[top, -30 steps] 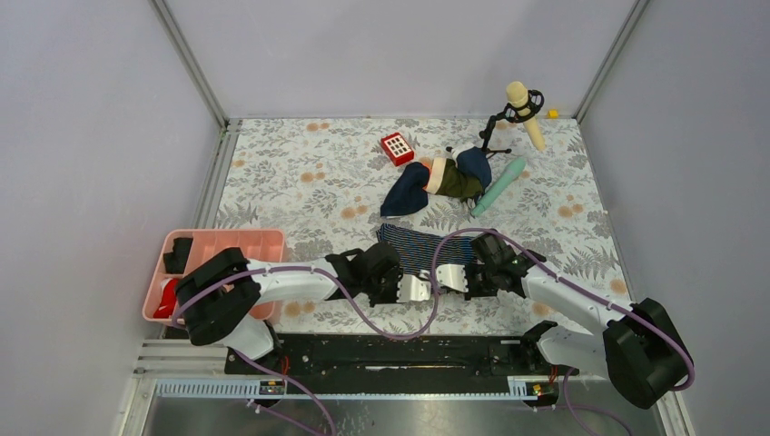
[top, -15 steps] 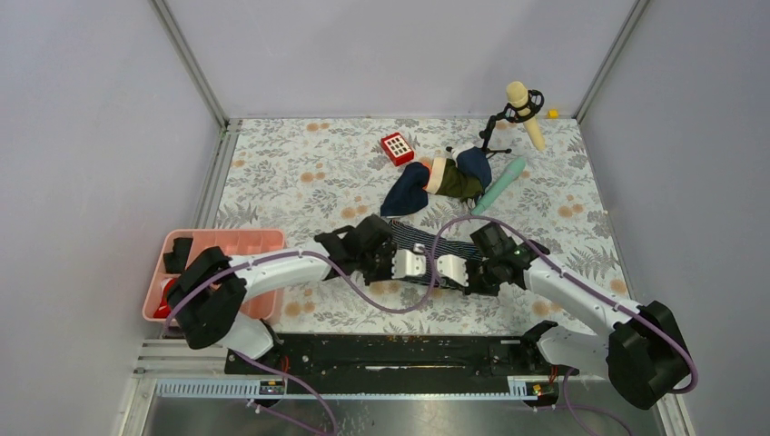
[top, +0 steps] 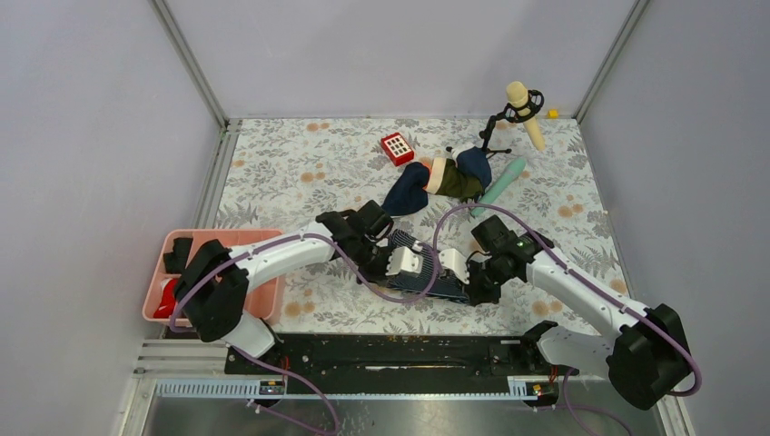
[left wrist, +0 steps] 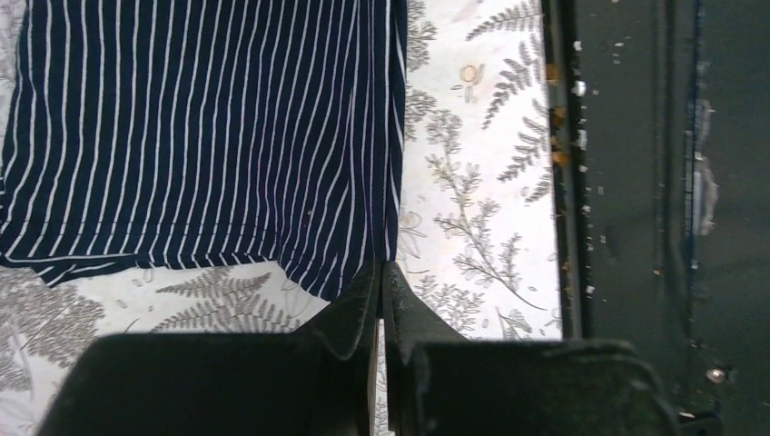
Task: Roll the underwear
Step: Fold the underwear at the center of the board.
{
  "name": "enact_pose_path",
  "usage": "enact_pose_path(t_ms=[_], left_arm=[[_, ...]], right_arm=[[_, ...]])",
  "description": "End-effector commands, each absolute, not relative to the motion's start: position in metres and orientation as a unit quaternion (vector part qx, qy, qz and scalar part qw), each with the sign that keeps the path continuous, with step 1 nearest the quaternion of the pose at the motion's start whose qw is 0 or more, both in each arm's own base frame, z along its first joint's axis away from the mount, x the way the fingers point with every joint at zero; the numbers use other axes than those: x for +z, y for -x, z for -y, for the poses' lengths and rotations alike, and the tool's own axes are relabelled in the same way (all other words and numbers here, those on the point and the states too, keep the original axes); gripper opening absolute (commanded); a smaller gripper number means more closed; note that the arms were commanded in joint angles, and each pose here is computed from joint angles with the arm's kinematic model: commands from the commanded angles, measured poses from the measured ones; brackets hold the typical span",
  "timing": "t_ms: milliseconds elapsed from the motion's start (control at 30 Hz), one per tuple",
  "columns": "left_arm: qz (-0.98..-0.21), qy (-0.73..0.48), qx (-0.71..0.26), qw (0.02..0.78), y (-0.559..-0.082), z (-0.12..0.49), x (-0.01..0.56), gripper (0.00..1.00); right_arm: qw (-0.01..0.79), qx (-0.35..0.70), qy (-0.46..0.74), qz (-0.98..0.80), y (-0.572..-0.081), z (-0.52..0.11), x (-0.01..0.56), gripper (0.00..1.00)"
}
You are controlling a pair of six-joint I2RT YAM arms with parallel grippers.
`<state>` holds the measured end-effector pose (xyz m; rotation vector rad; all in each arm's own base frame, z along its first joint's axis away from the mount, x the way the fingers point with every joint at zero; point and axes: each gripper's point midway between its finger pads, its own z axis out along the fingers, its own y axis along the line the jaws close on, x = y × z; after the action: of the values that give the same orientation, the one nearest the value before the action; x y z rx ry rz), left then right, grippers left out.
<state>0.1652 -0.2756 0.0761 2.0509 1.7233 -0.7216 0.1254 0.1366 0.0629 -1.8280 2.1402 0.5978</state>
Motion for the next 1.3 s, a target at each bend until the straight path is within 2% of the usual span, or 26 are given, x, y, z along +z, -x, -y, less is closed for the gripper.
enact_pose_path(t_ms=[0, 133, 367, 700, 1267], left_arm=[[-0.588, -0.730, -0.300, 0.175, -0.154, 0.284, 0.099, 0.00], [-0.573, -0.739, -0.285, 0.209, -0.180, 0.299, 0.115, 0.00], [-0.565, -0.750, -0.271, 0.212, -0.217, 0.318, 0.111, 0.00], [-0.596, -0.735, -0.234, 0.225, -0.281, 0.329, 0.099, 0.00], [-0.617, -0.728, -0.196, 0.223, -0.312, 0.334, 0.080, 0.00]], right_arm=[[0.117, 0.225, 0.607, -0.753, -0.111, -0.134, 0.076, 0.00], [0.118, 0.224, 0.596, -0.762, -0.115, -0.135, 0.079, 0.00], [0.088, 0.222, 0.548, -0.802, -0.131, -0.126, 0.074, 0.00], [0.071, 0.244, 0.510, -0.822, -0.175, -0.121, 0.084, 0.00], [0.035, 0.236, 0.497, -0.834, -0.237, -0.109, 0.072, 0.01]])
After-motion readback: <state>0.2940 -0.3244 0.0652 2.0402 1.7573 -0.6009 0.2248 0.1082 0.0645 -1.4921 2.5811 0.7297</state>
